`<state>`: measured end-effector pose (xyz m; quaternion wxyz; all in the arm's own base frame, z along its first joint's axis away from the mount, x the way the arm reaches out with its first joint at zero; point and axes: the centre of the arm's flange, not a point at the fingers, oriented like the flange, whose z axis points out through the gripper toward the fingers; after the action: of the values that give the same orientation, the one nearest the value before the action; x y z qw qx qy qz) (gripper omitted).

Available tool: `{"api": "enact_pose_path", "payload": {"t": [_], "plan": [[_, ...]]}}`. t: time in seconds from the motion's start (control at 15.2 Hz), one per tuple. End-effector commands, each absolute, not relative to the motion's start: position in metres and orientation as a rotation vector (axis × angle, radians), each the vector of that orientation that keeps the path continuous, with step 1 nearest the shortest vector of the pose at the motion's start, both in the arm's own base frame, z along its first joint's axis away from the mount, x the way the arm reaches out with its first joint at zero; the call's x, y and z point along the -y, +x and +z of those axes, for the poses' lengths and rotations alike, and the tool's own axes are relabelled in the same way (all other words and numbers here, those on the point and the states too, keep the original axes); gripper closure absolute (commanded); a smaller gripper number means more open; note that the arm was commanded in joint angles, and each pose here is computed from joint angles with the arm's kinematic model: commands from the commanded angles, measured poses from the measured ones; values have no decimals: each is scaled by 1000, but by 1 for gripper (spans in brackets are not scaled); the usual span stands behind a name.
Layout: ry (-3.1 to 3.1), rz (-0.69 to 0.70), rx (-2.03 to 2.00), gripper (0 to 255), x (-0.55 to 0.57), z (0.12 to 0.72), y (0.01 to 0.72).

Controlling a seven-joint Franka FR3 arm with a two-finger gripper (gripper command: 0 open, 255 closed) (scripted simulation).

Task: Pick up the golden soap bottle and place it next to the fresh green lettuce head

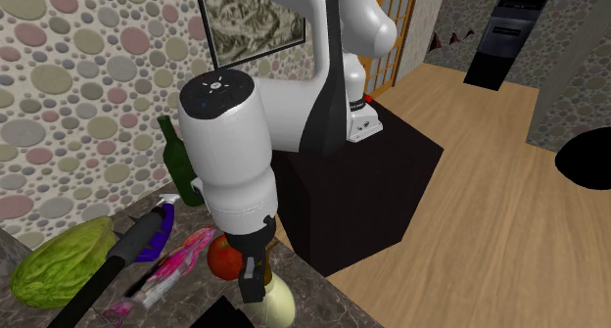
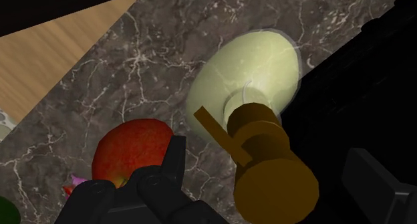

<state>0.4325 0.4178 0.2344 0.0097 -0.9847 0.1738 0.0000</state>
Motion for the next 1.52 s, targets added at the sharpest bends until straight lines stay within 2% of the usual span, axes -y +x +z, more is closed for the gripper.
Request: {"api": "enact_pose_path", "payload": {"t": [0.0,0.26,0.33,0.92,1.45], "plan": [[-3074,0,-543,0,-418,234,432],[-3074,0,-543,0,-418,234,432],[-3074,0,-543,255,-418,234,432],[-3074,0,-543,255,-418,234,432],[-3074,0,-543,255,-418,276,432]]}}
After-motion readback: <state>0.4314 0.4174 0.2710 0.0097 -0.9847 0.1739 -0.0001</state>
